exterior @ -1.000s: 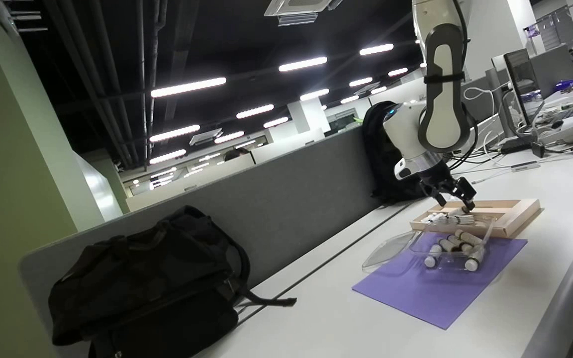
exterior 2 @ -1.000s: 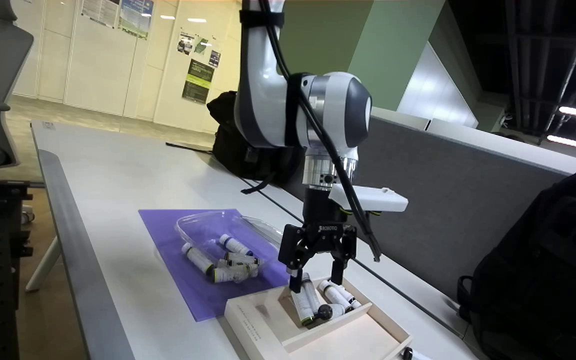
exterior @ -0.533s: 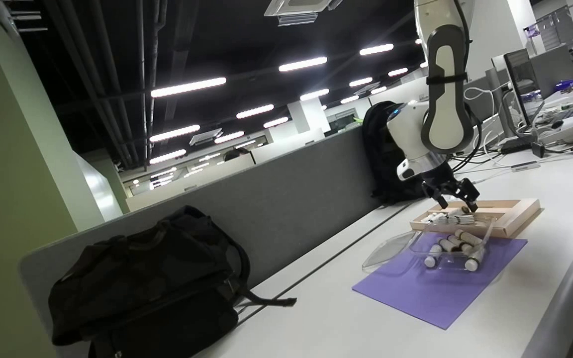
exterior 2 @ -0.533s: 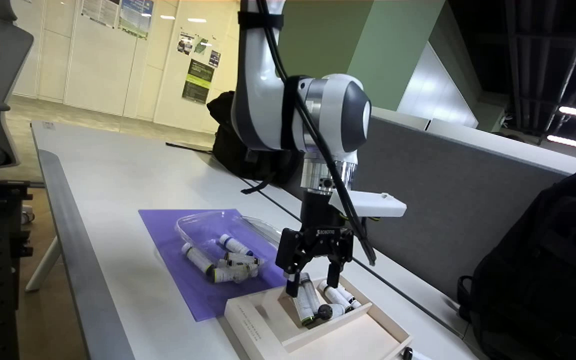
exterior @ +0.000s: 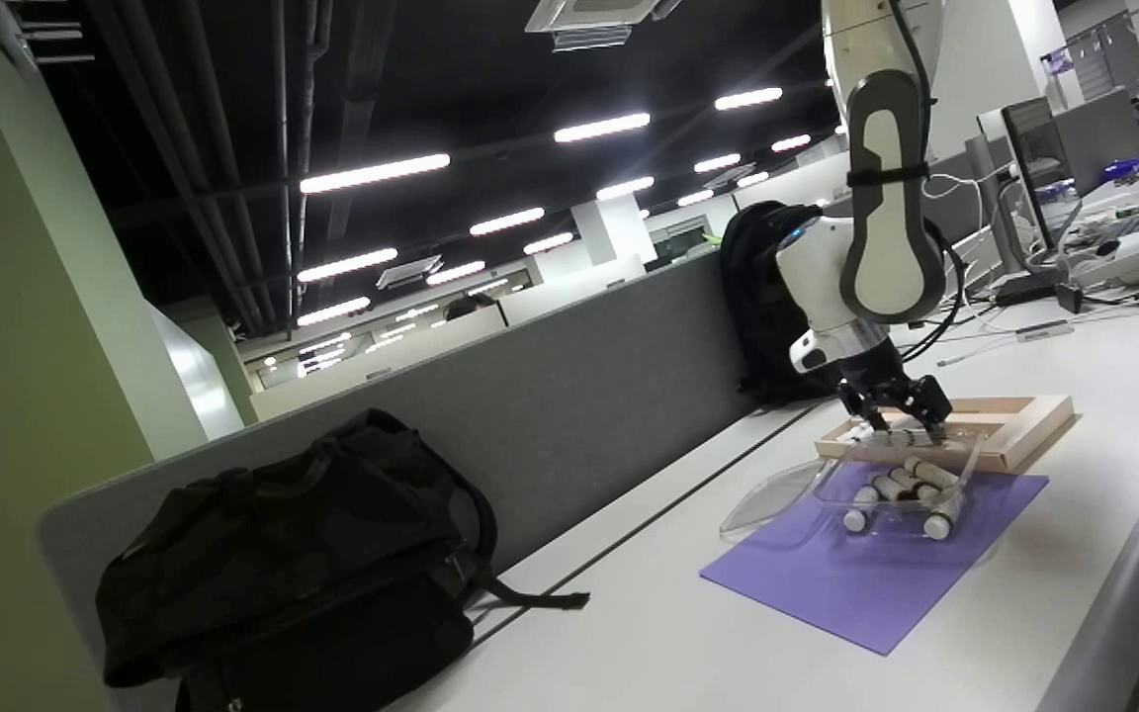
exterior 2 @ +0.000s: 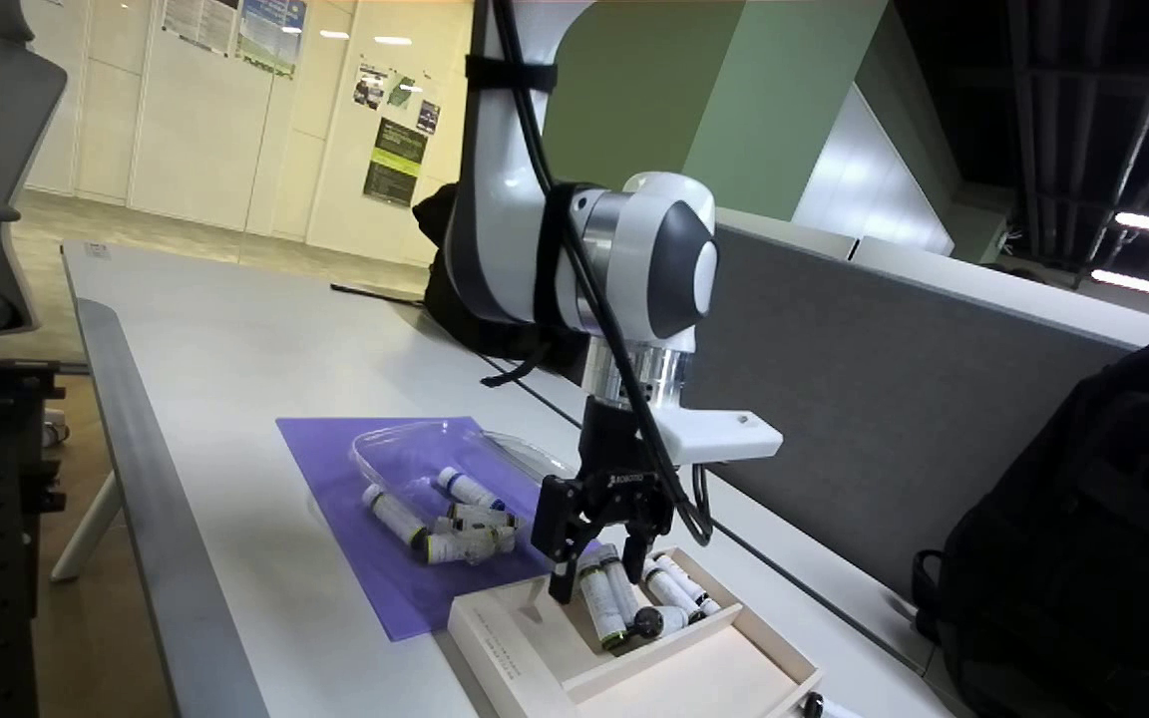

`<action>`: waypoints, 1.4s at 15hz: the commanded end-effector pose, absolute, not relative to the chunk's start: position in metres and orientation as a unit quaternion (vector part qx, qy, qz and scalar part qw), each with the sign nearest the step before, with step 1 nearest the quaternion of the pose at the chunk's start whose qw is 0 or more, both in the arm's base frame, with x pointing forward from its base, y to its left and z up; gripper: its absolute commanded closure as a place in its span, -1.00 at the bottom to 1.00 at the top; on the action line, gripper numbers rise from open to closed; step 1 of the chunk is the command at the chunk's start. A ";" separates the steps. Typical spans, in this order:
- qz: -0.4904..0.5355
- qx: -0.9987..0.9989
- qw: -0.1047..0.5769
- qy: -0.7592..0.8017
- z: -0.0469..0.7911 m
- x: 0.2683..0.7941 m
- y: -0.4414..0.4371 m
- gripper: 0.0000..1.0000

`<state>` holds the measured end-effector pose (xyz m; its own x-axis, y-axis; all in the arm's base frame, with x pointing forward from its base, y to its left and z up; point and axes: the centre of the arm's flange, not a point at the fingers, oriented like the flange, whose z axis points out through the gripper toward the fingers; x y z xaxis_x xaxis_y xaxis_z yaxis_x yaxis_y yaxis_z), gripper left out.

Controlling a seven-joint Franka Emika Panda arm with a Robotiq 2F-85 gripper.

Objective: Put five bottles on the tray

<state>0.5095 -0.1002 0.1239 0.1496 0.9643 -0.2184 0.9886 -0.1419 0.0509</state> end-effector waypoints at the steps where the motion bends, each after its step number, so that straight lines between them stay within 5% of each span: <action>1: -0.061 0.763 0.082 0.638 0.123 0.511 -0.104 -0.19; 6: -0.070 0.776 0.077 0.622 0.132 0.500 -0.101 0.44; 21: -0.137 0.750 0.116 0.637 0.130 0.472 -0.105 0.44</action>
